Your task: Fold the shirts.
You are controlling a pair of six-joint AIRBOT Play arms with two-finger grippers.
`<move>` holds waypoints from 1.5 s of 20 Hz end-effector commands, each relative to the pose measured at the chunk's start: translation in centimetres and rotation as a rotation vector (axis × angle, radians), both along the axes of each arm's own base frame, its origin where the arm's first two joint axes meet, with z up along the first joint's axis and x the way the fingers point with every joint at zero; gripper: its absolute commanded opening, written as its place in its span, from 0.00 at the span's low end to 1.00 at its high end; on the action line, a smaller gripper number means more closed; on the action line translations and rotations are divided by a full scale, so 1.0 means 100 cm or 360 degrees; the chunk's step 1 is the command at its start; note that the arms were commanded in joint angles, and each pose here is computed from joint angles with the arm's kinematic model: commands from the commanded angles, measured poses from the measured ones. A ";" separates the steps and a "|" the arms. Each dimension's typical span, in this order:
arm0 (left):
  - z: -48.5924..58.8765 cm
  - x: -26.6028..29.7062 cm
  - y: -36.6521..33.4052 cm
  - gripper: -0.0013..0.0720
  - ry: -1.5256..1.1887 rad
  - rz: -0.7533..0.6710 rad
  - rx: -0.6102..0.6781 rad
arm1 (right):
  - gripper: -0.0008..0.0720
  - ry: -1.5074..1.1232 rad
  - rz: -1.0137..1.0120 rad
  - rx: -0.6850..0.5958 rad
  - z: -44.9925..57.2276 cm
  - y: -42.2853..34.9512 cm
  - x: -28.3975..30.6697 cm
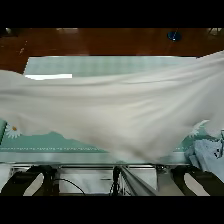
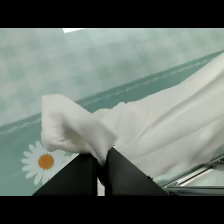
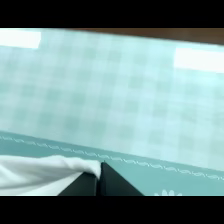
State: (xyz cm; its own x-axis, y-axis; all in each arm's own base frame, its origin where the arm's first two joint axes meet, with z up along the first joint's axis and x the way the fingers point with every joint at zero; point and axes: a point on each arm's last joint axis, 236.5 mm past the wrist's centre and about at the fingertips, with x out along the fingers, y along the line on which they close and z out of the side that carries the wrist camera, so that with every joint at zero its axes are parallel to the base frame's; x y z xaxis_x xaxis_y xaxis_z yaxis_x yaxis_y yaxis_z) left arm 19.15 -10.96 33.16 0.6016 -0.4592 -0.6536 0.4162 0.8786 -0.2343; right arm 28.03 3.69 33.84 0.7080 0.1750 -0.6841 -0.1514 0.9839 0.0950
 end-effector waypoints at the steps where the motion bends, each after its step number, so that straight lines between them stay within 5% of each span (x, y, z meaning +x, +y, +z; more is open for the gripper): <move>1: -0.072 0.034 0.005 0.06 0.0230 0.0026 0.0040 | 0.04 0.0278 -0.0014 -0.0184 -0.061 -0.012 0.065; 8: -0.214 0.143 0.013 0.06 0.0275 0.0184 0.0007 | 0.04 0.0517 0.0153 -0.0290 -0.221 0.022 0.215; 14: -0.293 0.205 0.024 0.06 0.0328 0.0211 0.0100 | 0.04 0.0175 0.0009 -0.0170 -0.246 0.029 0.299; 25: -0.358 0.234 0.032 0.06 0.0427 0.0276 0.0136 | 0.05 0.0261 -0.0001 -0.0167 -0.291 0.030 0.311; 26: -0.358 0.234 0.032 0.06 0.0428 0.0276 0.0136 | 0.14 0.0269 0.0000 -0.0168 -0.292 0.030 0.310; 28: -0.359 0.233 0.032 0.06 0.0437 0.0271 0.0137 | 0.58 0.0276 0.0001 -0.0174 -0.280 0.028 0.303; 29: -0.359 0.233 0.032 0.06 0.0438 0.0270 0.0137 | 0.71 0.0305 -0.0002 -0.0209 -0.270 0.023 0.291; 30: -0.359 0.233 0.032 0.06 0.0438 0.0270 0.0137 | 0.74 0.0360 -0.0020 -0.0293 -0.259 0.009 0.275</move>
State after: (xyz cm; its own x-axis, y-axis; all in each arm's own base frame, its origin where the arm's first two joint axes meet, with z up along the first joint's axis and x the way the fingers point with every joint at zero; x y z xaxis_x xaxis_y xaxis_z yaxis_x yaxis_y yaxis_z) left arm 42.33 -7.79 -2.61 0.4593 -0.3034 -0.8349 0.1964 0.9513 -0.2377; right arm 58.18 6.12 6.71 0.5905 0.0809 -0.8030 -0.1399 0.9902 -0.0031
